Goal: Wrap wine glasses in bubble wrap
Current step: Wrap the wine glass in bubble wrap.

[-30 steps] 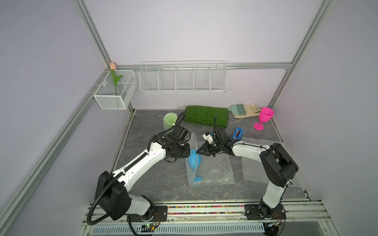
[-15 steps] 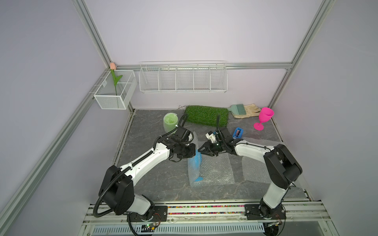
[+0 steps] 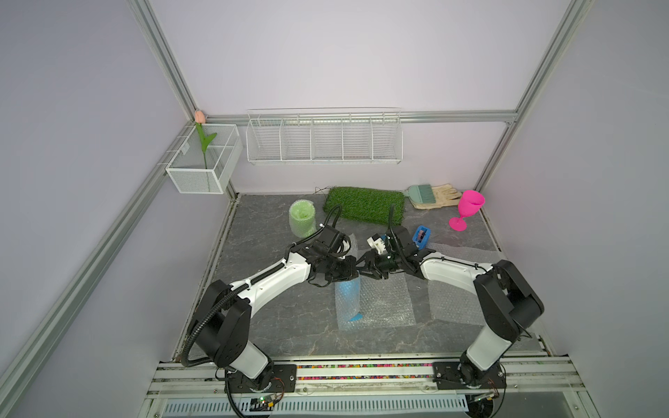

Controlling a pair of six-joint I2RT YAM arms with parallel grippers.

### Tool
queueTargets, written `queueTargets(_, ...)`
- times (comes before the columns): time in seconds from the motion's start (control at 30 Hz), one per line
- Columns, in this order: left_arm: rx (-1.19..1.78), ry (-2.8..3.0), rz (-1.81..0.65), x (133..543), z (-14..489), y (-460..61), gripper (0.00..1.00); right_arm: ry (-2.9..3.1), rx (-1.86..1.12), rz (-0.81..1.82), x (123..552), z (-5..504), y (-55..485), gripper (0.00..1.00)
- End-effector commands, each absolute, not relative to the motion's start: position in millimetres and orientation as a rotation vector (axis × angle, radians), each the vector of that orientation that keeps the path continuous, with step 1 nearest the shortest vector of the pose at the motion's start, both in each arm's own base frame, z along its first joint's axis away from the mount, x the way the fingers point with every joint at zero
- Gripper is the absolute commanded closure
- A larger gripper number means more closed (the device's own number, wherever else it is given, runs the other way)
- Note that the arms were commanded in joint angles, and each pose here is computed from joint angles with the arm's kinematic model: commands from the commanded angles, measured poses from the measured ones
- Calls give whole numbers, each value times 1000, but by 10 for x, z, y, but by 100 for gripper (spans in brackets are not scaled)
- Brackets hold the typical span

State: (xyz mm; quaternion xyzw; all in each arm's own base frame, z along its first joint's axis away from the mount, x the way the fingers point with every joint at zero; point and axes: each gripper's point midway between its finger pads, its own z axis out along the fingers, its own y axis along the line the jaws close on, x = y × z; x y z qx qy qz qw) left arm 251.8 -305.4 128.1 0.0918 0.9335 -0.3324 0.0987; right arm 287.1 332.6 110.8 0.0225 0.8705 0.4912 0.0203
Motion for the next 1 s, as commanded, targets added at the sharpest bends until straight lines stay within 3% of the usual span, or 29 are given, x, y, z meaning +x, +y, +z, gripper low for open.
queueTargets(0.0, 271, 2734, -1046, 2520, 1302, -3146, 100, 2725, 65, 1538, 2805, 1040, 3337, 74)
queueTargets(0.07, 268, 2732, -1042, 2524, 1305, -3140, 100, 2739, 64, 1505, 2796, 1013, 3298, 86)
queueTargets(0.13, 267, 2717, -1016, 2543, 1365, -3108, 100, 2758, 60, 1449, 2787, 962, 3227, 92)
queueTargets(0.33, 250, 2715, -766, 2642, 1586, -2826, 44, 2804, 48, 1338, 2788, 809, 3053, 93)
queueTargets(0.53, 185, 2761, -593, 2752, 1469, -2706, 10, 2822, 55, 1274, 2827, 684, 2910, 93)
queueTargets(0.7, 130, 2771, -449, 2877, 1328, -2817, 0, 2835, 67, 1256, 2852, 562, 2819, 93)
queueTargets(0.97, 18, 2813, -328, 2989, 988, -3001, 1, 2832, 73, 1302, 2908, 460, 2768, 93)
